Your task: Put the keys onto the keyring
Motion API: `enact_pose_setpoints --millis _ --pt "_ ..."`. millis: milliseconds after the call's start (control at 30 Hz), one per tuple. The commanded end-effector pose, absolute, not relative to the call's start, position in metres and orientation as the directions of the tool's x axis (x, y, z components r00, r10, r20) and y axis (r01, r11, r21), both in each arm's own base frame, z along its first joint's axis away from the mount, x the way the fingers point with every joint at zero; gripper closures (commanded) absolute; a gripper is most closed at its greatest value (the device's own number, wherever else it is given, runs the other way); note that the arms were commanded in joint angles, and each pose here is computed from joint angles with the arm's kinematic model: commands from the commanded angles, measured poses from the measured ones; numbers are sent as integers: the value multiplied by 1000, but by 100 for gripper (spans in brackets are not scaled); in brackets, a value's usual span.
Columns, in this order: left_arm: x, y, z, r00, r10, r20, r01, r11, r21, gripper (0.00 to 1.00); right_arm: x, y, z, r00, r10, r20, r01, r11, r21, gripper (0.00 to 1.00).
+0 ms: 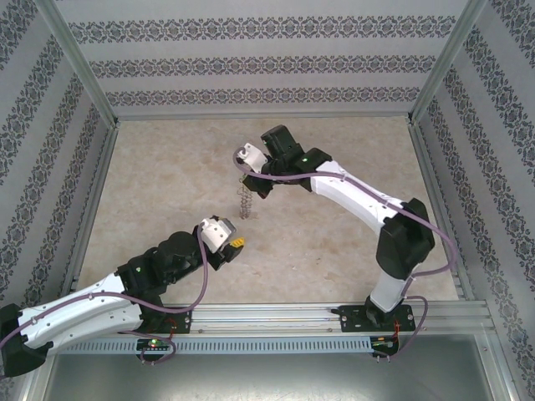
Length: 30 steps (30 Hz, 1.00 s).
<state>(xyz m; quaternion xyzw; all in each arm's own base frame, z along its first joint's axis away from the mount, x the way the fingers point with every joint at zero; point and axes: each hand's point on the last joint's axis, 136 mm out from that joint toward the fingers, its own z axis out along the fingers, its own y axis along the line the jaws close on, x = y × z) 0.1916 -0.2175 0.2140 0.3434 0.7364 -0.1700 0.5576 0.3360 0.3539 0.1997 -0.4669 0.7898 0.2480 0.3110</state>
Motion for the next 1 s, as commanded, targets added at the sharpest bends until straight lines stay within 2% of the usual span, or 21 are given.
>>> enact_pose_setpoints --millis 0,167,500,700,867,967 --pt "197 -213 229 -111 253 -961 655 746 120 42 349 363 204 -413 -499 -762 -871 462 169 100" --pt "200 -214 234 -87 263 -961 652 744 145 41 343 349 161 -507 -485 -713 -824 516 235 100" --pt "207 -217 244 -61 259 -964 629 760 165 40 285 298 96 -643 -451 -619 -730 607 316 100" --pt "213 -231 240 -70 294 -953 648 740 181 40 260 276 59 -714 -414 -565 -664 658 356 84" --pt "216 -239 239 -76 265 -961 654 741 153 39 249 263 49 -739 -388 -551 -629 692 356 77" --pt "218 -243 236 -87 268 -960 659 738 146 38 248 251 60 -720 -382 -579 -626 718 305 76"
